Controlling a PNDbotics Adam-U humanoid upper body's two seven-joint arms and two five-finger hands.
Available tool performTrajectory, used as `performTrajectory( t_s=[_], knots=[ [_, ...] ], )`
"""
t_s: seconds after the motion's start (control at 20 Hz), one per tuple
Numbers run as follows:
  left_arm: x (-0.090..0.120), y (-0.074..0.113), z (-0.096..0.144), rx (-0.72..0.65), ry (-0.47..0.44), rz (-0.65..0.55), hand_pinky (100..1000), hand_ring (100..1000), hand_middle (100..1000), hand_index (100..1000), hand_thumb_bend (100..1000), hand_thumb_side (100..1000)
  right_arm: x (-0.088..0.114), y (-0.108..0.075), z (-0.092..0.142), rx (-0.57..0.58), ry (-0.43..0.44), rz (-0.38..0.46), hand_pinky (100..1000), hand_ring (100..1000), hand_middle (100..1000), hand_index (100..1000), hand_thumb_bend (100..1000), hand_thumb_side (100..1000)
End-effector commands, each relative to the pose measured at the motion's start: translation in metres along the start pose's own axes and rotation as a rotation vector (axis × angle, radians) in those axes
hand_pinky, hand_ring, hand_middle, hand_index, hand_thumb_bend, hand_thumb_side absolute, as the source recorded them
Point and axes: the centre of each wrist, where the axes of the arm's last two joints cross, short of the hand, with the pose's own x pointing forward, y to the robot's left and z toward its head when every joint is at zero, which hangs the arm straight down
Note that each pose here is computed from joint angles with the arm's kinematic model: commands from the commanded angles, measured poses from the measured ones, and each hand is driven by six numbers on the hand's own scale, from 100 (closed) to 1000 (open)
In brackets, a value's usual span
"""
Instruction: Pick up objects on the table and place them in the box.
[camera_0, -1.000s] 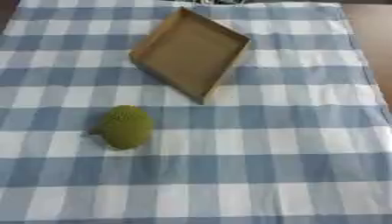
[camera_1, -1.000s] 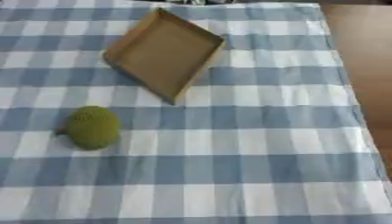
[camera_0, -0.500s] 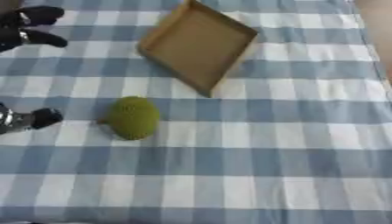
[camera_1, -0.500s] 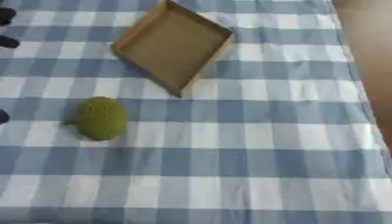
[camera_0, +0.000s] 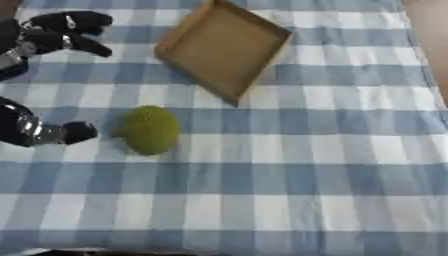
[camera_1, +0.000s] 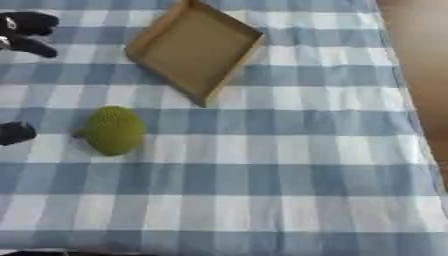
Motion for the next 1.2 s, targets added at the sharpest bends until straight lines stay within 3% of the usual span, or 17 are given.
performTrajectory(
  t_s=[0.05, 0.2, 0.35, 0.6, 0.65, 0.7, 0.8, 0.85, 0.95, 1.0, 1.2],
  knots=[
    [0.001, 0.004, -0.007, -0.051, -0.007, -0.005, 910, 904, 1000, 881, 548, 575, 0.005, -0.009, -0.005, -0.002, -0.020, 0.030, 836, 820, 779, 841, 100, 465],
    [0.001, 0.004, -0.014, -0.098, -0.004, -0.008, 873, 837, 993, 884, 555, 562, 0.005, -0.008, -0.005, 0.003, -0.017, 0.029, 836, 820, 779, 841, 100, 466],
    [-0.001, 0.003, -0.017, -0.138, 0.015, -0.030, 835, 758, 905, 888, 559, 549, 0.005, -0.008, -0.004, 0.006, -0.014, 0.027, 836, 820, 779, 841, 100, 467],
    [-0.003, 0.001, -0.022, -0.184, 0.029, -0.066, 809, 682, 834, 906, 556, 534, 0.005, -0.007, -0.004, 0.008, -0.011, 0.024, 836, 819, 778, 840, 100, 468],
    [-0.004, 0.001, -0.022, -0.186, 0.034, -0.070, 790, 630, 795, 912, 555, 530, 0.005, -0.007, -0.004, 0.008, -0.010, 0.023, 836, 819, 777, 840, 100, 468],
    [-0.005, 0.000, -0.023, -0.186, 0.038, -0.074, 701, 518, 726, 912, 554, 523, 0.005, -0.007, -0.004, 0.009, -0.010, 0.022, 836, 819, 777, 840, 100, 467],
    [-0.006, 0.001, -0.024, -0.181, 0.043, -0.079, 651, 475, 688, 905, 556, 517, 0.004, -0.006, -0.004, 0.010, -0.008, 0.021, 836, 818, 777, 840, 100, 468],
    [-0.006, 0.001, -0.025, -0.176, 0.044, -0.081, 656, 484, 700, 905, 556, 516, 0.004, -0.006, -0.004, 0.011, -0.007, 0.021, 836, 818, 777, 840, 100, 468],
    [-0.005, 0.001, -0.026, -0.167, 0.040, -0.085, 718, 592, 798, 906, 556, 520, 0.004, -0.006, -0.003, 0.011, -0.006, 0.020, 836, 818, 776, 840, 100, 468],
    [-0.005, 0.002, -0.026, -0.165, 0.036, -0.089, 795, 738, 901, 905, 559, 518, 0.004, -0.006, -0.003, 0.012, -0.005, 0.019, 836, 818, 776, 839, 100, 467],
    [-0.005, 0.001, -0.030, -0.171, 0.038, -0.100, 868, 839, 981, 897, 571, 524, 0.004, -0.006, -0.003, 0.014, -0.002, 0.018, 837, 818, 776, 839, 100, 468]
  ],
)
